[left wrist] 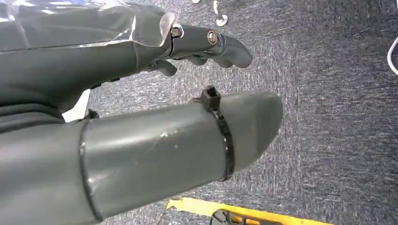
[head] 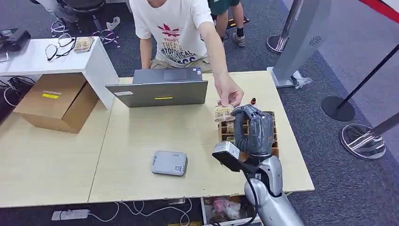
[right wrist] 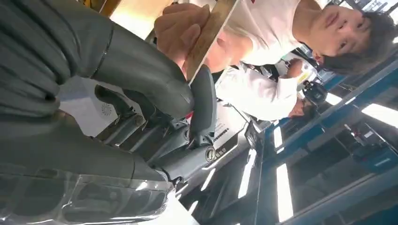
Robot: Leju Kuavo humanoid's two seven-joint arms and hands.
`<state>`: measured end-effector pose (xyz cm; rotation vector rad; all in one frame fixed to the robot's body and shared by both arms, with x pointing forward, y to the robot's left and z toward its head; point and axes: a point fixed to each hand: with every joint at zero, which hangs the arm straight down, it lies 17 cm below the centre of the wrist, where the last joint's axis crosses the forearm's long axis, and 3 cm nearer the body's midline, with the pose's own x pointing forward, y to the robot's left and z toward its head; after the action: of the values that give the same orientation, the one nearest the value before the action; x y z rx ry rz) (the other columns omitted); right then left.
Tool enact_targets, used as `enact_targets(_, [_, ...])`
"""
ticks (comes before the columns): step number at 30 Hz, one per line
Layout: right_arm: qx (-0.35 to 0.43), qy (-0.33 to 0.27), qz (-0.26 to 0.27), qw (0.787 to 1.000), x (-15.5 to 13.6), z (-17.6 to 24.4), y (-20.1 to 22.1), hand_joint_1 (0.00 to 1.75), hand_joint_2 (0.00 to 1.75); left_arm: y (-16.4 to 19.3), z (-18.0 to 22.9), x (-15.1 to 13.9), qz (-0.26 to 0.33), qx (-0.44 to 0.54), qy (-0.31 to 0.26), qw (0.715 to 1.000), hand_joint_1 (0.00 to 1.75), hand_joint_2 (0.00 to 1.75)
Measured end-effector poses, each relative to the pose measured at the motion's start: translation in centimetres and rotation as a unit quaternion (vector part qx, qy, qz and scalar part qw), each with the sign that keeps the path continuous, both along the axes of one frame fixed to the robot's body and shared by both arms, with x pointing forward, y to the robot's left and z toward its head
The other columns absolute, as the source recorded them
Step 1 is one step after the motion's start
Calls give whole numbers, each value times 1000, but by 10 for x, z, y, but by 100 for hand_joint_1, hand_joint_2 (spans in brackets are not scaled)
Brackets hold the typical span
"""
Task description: Pass the card to the sensor for recognition and then transmit it.
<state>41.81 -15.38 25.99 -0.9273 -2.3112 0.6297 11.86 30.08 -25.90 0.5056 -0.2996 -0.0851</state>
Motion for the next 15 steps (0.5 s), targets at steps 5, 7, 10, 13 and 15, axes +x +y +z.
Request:
enact_targets(5, [0,1,0,1000,0,-1,0,175,175,0,0,0,0,-1,0,1000,0,0])
enact_targets(7, [3,3,0,1000,0,-1,-2,175,175,0,0,0,0,-1,0,1000,0,0])
enact_targets(10, [25,17,8,1000,2,-3,-4,175,175,0,0,-1,6,-2,1,1000,0,0])
enact_targets(13, [43,27,18,999,4,-3,-4,175,175,1,0,-2,9,-1,0,1000,0,0])
enact_targets(15, [54,35,27,998,6,-3,-3,175,175,1,0,-2,11,-1,0,1000,0,0])
